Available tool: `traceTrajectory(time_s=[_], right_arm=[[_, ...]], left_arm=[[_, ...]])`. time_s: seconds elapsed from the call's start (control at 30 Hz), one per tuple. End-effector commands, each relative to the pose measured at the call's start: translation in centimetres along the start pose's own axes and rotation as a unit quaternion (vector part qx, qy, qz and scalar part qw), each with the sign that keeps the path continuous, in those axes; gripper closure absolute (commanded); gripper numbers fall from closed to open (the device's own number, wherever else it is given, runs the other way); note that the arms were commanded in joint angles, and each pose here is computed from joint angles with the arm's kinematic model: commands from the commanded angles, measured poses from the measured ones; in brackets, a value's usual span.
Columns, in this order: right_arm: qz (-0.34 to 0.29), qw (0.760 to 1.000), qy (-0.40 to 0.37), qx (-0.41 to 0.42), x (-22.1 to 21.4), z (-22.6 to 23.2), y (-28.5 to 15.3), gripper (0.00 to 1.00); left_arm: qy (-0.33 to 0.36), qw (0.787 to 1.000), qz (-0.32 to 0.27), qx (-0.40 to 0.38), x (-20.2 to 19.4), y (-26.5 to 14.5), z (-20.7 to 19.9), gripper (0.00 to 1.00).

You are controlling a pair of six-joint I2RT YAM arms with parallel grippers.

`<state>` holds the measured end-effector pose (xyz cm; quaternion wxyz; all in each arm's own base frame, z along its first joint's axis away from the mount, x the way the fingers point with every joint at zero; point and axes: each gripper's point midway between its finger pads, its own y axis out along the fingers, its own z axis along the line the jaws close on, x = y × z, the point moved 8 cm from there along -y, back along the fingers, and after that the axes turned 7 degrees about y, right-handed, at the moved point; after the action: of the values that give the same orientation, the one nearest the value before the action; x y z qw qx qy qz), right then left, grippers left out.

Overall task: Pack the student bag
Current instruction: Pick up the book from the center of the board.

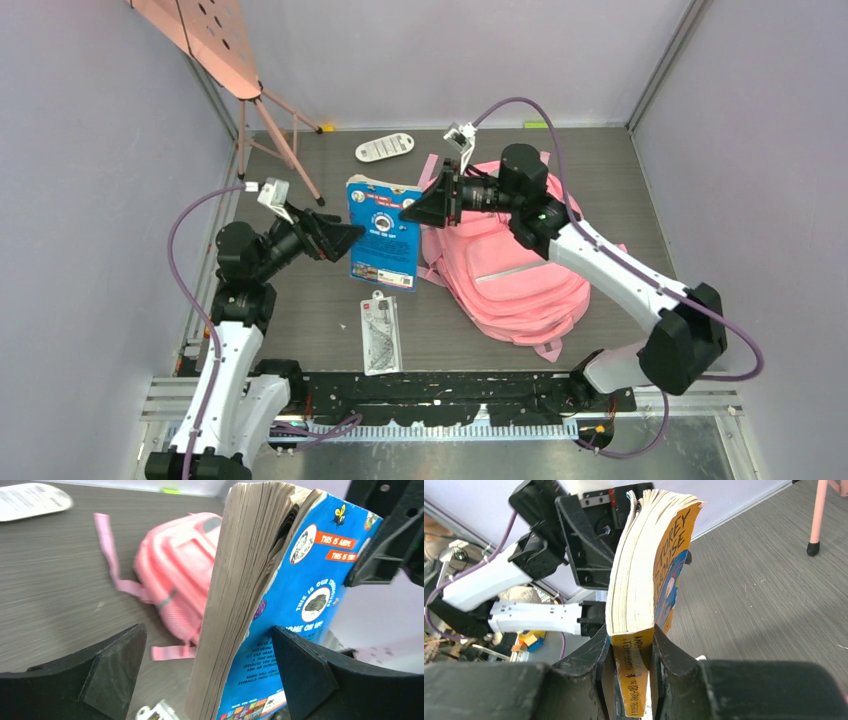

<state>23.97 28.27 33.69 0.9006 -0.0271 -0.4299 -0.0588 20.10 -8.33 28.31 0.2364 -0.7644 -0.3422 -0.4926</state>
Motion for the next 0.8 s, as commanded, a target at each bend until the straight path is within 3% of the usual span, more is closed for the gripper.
traceTrajectory(time_s=[0.0, 0.3, 0.5, 0.57, 0.7, 0.77], right_arm=[[0.012, 0.997, -0.064, 0.028, 0.8, 4.1, -2.4, 0.99], [0.03, 0.993, -0.097, 0.053, 0.9, 7.0, -4.2, 0.99], [0.036, 0.994, -0.089, 0.043, 0.8, 6.7, -3.6, 0.99], [0.036, 0.995, -0.089, 0.032, 0.8, 6.3, -3.5, 0.99], [0.027, 0.996, -0.087, -0.004, 0.6, 5.2, -3.4, 0.99], [0.014, 0.996, -0.085, -0.022, 0.5, 4.7, -3.4, 1.0]], left_arm=[[-0.014, 0.987, 0.017, -0.159, 2.0, -0.2, -3.5, 0.0], [-0.036, 0.968, 0.046, -0.245, 2.2, -0.8, -5.2, 0.0], [-0.036, 0.951, 0.079, -0.298, 1.6, -0.4, -6.8, 0.03], [-0.032, 0.949, 0.079, -0.303, 1.5, -0.5, -7.1, 0.25], [-0.03, 0.954, 0.068, -0.292, 1.3, -0.6, -6.9, 0.81], [-0.031, 0.956, 0.062, -0.286, 1.2, -0.6, -6.9, 0.99]])
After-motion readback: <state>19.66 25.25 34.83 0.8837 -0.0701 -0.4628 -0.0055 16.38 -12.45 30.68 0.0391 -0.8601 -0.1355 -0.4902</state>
